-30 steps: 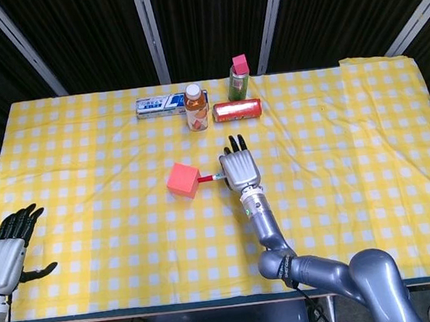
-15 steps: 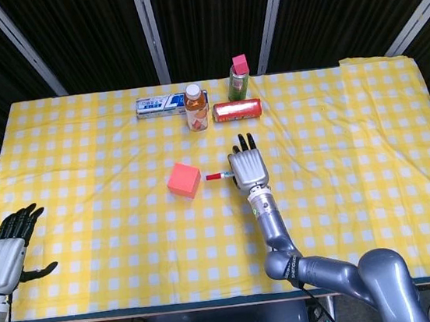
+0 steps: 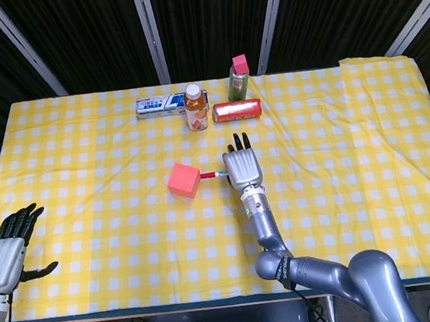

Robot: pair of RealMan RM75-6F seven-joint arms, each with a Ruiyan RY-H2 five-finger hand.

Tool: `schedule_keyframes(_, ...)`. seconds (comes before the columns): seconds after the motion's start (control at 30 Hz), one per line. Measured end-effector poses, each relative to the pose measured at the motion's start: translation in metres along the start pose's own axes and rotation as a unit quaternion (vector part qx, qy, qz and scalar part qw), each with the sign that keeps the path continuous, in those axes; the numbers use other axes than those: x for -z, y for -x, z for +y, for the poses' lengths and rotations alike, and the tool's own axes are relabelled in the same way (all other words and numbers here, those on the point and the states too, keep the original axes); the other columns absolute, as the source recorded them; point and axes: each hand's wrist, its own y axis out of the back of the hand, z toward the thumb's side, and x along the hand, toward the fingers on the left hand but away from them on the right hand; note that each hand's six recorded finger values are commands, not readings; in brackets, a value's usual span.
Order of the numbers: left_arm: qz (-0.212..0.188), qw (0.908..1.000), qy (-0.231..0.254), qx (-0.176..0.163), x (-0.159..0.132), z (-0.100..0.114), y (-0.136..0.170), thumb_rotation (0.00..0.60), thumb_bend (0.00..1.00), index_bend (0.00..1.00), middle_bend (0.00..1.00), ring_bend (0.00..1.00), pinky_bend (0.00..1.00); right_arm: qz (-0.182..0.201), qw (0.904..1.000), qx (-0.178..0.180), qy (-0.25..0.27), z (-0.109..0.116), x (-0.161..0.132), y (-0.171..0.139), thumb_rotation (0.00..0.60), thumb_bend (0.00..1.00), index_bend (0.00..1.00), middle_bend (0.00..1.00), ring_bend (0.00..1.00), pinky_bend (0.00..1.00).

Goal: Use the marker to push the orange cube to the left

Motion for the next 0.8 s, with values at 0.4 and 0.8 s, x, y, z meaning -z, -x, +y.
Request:
schedule_keyframes(0.4,-0.002,1.0,0.003,0.002,0.0,0.001,-0.001,0.6,0.0,0.0,0.0,0.0,0.03,0.027,0.9995,-0.004,0.014,-0.001,-0.04,0.004,0.6,0.41,0.69,0.31,0.01,0.0)
schedule_keyframes(0.8,-0.001,1.0,0.002,0.003,0.0,0.0,-0.001,0.6,0.0,0.0,0.0,0.0,0.03,0.036,0.9992,0.004,0.018,0.002,-0.051,0.0,0.6,0.41,0.69,0.31,0.01,0.0)
